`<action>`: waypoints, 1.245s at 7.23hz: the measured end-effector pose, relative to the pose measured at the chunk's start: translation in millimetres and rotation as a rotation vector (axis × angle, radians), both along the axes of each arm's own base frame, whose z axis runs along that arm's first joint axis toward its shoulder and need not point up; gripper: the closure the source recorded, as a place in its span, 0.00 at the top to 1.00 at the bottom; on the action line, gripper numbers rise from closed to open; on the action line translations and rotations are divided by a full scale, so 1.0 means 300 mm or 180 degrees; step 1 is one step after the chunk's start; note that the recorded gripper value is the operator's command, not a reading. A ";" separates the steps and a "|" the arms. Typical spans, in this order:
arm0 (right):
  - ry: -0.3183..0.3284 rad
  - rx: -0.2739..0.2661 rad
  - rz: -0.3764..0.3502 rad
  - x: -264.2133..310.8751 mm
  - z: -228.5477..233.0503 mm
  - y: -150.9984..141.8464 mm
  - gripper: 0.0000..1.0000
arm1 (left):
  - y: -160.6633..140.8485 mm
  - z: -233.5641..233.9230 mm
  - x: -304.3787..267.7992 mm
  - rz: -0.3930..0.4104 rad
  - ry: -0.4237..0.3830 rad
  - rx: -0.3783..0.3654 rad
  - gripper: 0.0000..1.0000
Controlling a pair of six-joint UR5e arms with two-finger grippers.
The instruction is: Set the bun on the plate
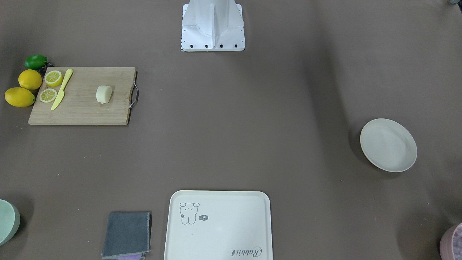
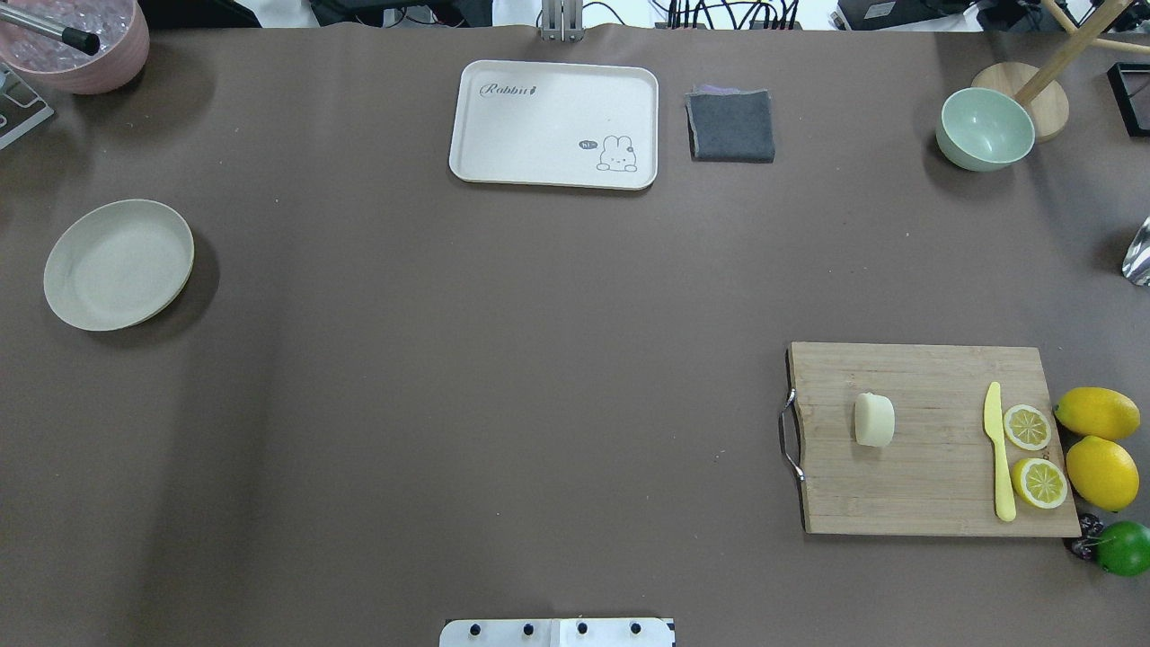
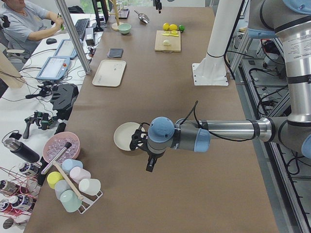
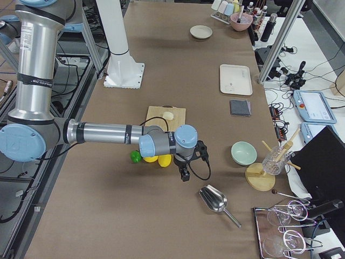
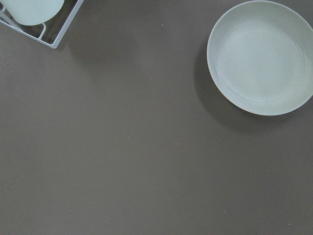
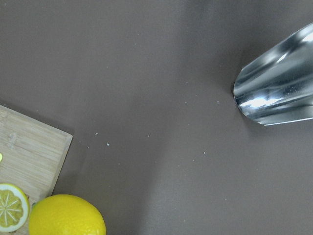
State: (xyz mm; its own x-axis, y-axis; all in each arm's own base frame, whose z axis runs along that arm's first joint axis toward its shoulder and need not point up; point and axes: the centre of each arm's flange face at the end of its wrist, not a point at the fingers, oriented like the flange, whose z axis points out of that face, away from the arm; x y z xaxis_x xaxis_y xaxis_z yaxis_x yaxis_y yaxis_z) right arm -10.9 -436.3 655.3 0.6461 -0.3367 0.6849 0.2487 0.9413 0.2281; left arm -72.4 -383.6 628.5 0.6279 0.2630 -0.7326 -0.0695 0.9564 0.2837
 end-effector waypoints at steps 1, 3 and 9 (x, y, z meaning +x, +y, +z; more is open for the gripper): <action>-0.0002 0.0000 0.0000 0.000 -0.001 0.000 1.00 | 0.006 -0.009 0.002 -0.0002 0.0003 0.0014 0.97; -0.0011 -0.0026 -0.0001 0.000 0.009 0.006 1.00 | -0.113 -0.097 0.074 0.0104 0.0016 0.0134 0.98; -0.0552 -0.0181 -0.0076 -0.034 -0.002 0.034 1.00 | -0.312 -0.112 0.286 0.0055 0.0076 -0.0254 0.98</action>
State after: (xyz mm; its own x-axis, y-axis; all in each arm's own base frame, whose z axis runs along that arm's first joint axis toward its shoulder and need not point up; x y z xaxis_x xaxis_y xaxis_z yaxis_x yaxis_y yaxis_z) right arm -21.2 -426.2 654.6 0.5089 -0.3082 0.8037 0.2329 0.9482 0.2162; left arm 13.3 -477.2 595.0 0.6057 0.2138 -0.7664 -0.0804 0.9747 0.2084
